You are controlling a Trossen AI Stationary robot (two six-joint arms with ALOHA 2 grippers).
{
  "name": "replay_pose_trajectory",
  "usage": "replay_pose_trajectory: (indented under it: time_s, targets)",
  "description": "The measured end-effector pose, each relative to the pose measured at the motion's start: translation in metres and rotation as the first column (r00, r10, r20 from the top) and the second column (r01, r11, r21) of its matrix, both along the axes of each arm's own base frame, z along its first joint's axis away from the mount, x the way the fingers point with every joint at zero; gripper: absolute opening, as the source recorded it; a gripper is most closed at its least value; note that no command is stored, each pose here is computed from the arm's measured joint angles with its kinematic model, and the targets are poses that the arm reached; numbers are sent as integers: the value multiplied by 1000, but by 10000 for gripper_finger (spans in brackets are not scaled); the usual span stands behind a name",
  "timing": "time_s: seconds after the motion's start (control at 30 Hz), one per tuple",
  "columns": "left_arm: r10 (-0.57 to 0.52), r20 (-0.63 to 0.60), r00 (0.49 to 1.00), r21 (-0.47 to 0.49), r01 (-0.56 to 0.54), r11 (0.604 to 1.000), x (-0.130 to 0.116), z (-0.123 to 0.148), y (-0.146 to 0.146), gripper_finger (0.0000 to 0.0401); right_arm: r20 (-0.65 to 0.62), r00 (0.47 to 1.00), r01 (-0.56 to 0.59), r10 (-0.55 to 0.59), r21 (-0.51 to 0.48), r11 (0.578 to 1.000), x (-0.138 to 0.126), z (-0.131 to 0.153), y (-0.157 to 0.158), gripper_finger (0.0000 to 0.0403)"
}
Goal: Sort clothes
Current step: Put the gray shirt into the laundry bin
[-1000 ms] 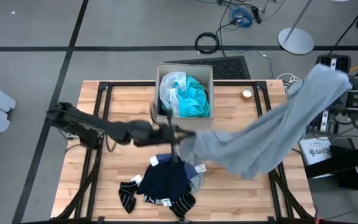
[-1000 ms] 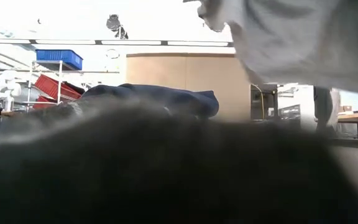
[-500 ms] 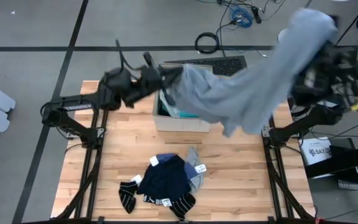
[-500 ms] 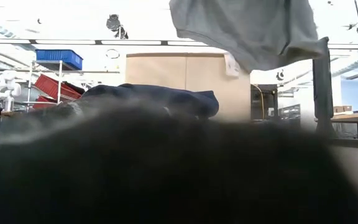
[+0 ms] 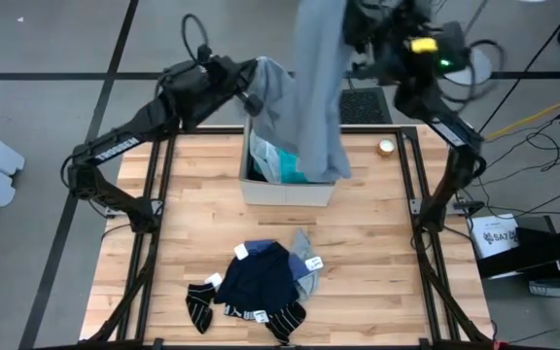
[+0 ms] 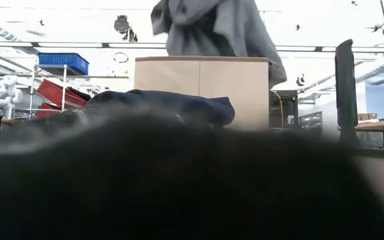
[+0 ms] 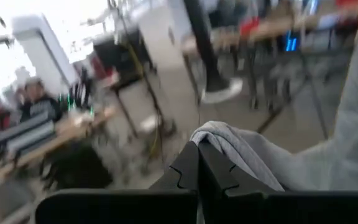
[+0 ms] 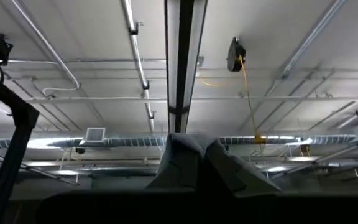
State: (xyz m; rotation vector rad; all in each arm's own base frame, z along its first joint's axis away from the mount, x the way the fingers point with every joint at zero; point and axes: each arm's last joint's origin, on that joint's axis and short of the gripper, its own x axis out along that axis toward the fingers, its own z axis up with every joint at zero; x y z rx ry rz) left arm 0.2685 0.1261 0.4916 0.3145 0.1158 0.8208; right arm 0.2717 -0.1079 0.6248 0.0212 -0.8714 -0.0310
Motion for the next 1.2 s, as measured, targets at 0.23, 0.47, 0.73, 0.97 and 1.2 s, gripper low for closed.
replay_pose_trajectory:
  time_s: [0.23,0.47,0.73,0.97,1.2]
  targets:
    - [-120,-41,992,-250,106,963,8,-34,23,0,-59,998,-34,38,66,997,19,-20,-44,0]
    - [-231,-146,962,-423,150,893,44,-95,39,0,-96,995,-35,39,44,998,18,-24,-56,0]
    - [-362,-357,861,-590,93,802,63,-158,48,0,-107,993,-50,51,15,999,7,-18,-51,0]
    - [-463,-378,802,-659,117,743,60,-164,38,21,-134,989,-72,69,-22,997,2,-15,-48,0]
    - [-390,-443,808,-593,62,803,40,-141,23,120,-182,983,-42,37,-24,999,5,-19,-51,0]
